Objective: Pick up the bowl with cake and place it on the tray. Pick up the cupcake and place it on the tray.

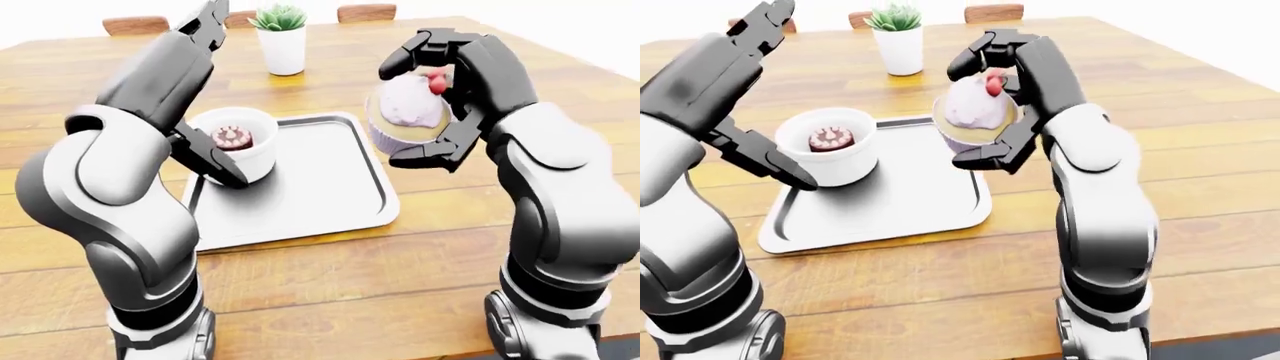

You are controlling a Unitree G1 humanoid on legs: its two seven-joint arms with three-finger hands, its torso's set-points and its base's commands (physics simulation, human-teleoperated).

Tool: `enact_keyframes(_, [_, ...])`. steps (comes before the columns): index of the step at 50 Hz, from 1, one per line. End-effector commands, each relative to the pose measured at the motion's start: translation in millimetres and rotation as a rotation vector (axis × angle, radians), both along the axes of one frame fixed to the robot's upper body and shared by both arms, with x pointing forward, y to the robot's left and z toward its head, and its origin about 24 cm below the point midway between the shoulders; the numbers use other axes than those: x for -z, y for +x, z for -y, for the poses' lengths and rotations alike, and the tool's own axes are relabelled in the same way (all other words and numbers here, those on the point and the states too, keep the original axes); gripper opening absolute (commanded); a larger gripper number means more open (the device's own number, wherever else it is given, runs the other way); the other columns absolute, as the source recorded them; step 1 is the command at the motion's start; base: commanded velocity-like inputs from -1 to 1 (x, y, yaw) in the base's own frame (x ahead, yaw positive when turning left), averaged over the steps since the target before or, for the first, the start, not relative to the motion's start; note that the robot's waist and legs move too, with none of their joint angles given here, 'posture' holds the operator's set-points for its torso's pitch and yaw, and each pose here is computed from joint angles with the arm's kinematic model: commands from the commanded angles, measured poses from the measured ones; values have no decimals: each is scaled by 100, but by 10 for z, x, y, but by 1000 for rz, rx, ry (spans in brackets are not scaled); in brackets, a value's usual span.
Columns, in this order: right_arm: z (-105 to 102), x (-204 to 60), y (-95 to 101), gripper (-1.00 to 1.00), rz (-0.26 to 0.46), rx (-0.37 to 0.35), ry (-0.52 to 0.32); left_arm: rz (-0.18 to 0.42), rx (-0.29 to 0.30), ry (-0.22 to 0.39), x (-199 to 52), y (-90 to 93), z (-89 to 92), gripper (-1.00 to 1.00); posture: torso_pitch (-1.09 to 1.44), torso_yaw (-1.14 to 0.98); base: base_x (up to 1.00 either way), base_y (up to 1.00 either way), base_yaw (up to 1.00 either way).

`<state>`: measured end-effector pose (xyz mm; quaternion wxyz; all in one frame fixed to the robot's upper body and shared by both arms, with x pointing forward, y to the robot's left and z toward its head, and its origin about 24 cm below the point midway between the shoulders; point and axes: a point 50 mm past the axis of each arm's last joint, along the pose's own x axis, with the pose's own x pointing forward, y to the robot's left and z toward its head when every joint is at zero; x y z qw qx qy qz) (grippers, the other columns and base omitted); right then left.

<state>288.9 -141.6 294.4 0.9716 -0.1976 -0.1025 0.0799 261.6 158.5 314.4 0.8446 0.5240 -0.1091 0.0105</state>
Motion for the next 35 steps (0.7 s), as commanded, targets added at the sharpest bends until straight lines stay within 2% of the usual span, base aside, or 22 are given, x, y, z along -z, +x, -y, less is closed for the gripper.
enact_keyframes(1, [-138, -24, -4, -100, 57, -42, 0, 4, 4, -31, 58, -3, 10, 100, 0, 0, 0, 0, 0])
enact_keyframes(8, [-324, 108, 90, -100, 31, -73, -20, -1, 19, -33, 68, -20, 21, 100, 0, 0, 0, 0, 0])
enact_keyframes(12, [-437, 269, 157, -100, 5, -91, -44, -5, 19, -38, 113, -19, 9, 100, 0, 0, 0, 0, 0])
enact_keyframes(20, [-578, 435, 173, -100, -30, -125, -61, -11, 19, -44, 149, -25, -8, 100, 0, 0, 0, 0, 0])
enact_keyframes(25, [-627, 508, 196, -100, -56, -153, -48, -9, 17, -45, 145, -17, -15, 100, 0, 0, 0, 0, 0])
enact_keyframes(30, [-648, 441, 180, -100, -65, -177, -28, -7, 15, -47, 148, -11, -24, 100, 0, 0, 0, 0, 0])
enact_keyframes(35, [-655, 556, 235, -100, -154, -224, 16, -7, 17, -47, 149, -12, -20, 100, 0, 0, 0, 0, 0])
